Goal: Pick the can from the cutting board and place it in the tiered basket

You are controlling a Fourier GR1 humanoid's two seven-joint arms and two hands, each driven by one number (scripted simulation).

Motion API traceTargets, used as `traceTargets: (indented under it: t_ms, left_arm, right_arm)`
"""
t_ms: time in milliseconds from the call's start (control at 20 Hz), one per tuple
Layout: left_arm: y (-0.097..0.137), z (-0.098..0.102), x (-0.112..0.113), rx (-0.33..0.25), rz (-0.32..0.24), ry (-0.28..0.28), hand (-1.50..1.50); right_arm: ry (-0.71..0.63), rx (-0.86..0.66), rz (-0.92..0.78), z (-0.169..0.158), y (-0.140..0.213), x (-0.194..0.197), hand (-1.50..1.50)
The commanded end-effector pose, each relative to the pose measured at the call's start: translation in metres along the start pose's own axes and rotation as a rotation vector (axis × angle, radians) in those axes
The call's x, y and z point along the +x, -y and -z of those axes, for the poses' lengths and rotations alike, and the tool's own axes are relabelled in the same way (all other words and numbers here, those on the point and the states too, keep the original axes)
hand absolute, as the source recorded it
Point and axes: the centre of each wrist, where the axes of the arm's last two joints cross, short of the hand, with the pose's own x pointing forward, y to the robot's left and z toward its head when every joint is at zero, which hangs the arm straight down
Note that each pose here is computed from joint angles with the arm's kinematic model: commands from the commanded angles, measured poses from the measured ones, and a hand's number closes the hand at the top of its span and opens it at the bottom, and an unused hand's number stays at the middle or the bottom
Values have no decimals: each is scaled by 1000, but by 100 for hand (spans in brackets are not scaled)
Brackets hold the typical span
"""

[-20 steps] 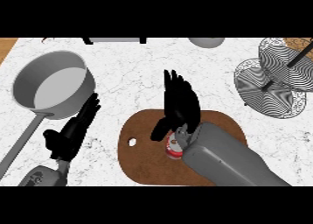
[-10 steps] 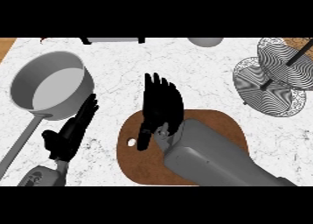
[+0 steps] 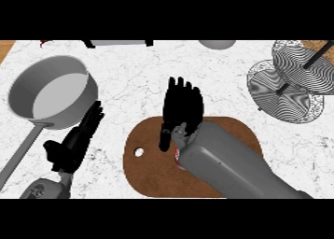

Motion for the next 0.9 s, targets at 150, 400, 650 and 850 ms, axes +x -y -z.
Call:
traceTargets:
  t_ms: [150, 400, 650, 850]
  left_arm:
    - [3, 7, 11, -23, -3, 8, 0]
    - [-9, 2, 11, -18, -1, 21, 0]
    - [3, -2, 13, -9, 7, 15, 0]
    - [12, -2, 7, -42, -7, 15, 0]
  right_arm:
    - [-262, 55, -49, -3, -17, -3, -150]
    - [-288, 36, -46, -7, -31, -16, -150]
    - [-358, 63, -37, -4, -48, -37, -150]
    - [-372, 69, -17, -9, -47, -47, -150]
